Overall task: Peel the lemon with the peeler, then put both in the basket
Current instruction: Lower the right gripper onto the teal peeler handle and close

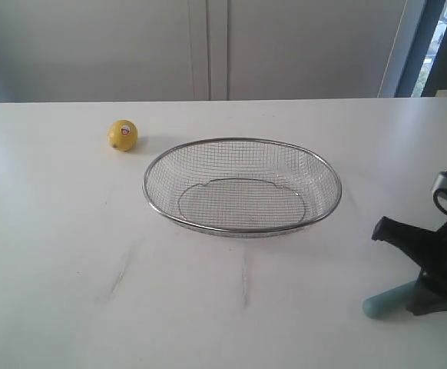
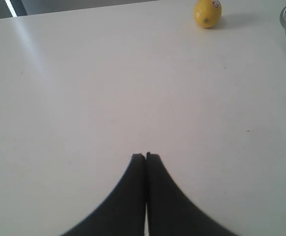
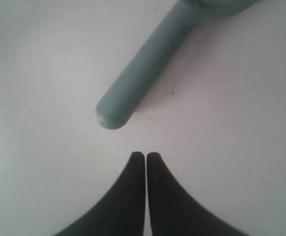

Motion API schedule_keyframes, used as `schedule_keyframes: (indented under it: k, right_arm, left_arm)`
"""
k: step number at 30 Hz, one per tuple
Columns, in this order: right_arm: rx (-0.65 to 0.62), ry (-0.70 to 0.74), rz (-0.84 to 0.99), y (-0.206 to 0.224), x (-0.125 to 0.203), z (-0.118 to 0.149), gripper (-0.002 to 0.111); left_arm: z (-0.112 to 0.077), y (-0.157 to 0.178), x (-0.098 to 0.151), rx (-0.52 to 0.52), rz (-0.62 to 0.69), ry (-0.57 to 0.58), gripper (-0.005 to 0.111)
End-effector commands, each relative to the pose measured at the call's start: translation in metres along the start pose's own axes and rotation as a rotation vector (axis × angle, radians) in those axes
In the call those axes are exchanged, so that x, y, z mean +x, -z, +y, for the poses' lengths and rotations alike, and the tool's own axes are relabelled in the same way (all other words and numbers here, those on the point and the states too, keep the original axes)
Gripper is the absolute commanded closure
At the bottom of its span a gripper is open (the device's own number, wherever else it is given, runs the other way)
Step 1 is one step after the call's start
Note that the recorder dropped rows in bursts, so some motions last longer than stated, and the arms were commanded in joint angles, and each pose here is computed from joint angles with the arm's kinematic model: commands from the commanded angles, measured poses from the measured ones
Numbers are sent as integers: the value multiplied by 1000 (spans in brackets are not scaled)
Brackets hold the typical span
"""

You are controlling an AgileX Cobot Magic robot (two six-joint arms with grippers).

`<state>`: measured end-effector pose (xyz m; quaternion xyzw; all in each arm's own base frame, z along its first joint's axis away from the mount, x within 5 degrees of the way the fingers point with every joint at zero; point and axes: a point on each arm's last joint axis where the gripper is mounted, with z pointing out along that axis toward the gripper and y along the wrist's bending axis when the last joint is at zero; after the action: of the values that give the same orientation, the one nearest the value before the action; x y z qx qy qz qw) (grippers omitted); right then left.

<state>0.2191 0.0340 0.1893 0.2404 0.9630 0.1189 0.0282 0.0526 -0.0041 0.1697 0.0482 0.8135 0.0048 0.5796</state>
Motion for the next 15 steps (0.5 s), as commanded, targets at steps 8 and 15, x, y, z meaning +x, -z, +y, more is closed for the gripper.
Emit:
schedule_keyframes:
  k: [8, 15]
  right_arm:
    - [-17, -172, 25, -4, -2, 3, 74]
    - [-79, -476, -63, -3, -11, 7, 74]
  left_arm:
    - [-1, 0, 1, 8, -4, 2, 107]
    - [-1, 0, 1, 8, -4, 2, 107]
